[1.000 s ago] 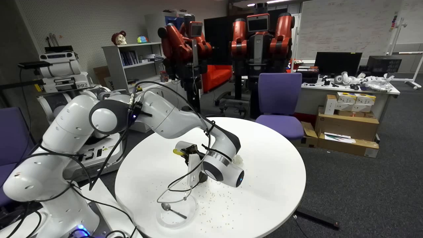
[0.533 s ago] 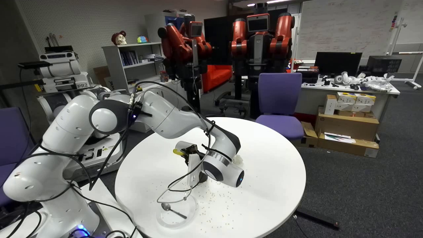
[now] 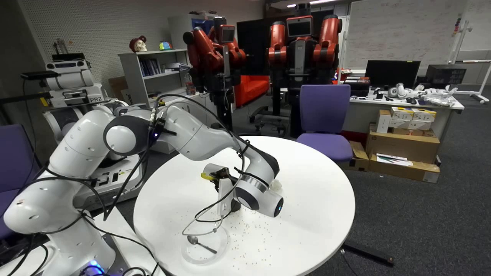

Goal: Pour the liquid from the mug on the left into the mug on the right.

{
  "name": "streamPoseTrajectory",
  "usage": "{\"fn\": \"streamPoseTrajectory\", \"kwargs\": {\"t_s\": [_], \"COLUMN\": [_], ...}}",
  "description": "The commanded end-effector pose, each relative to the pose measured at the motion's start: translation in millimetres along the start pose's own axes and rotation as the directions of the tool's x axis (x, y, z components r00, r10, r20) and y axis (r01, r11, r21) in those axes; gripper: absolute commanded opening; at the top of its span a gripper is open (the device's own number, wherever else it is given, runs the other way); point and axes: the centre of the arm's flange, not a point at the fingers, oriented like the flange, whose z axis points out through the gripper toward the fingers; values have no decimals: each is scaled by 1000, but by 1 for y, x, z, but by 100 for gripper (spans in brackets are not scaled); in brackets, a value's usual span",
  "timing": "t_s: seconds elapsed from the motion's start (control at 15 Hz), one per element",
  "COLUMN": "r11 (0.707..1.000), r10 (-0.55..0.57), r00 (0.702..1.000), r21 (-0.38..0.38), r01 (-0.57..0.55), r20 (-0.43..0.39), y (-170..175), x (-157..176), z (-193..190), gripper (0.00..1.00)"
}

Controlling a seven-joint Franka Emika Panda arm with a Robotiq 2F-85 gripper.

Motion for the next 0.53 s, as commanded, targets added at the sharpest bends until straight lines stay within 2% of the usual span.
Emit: {"fn": "streamPoseTrajectory", "kwargs": {"t_s": [0.0,0.47], "r11": [1000,1000], "r10": [-3,9], "r00": [1000,1000], "r21": [4,5], "r01": [3,-9], "r20": [-4,11], "y": [-3,2], "x": [1,16], "z": [0,11], "gripper": [5,5]}}
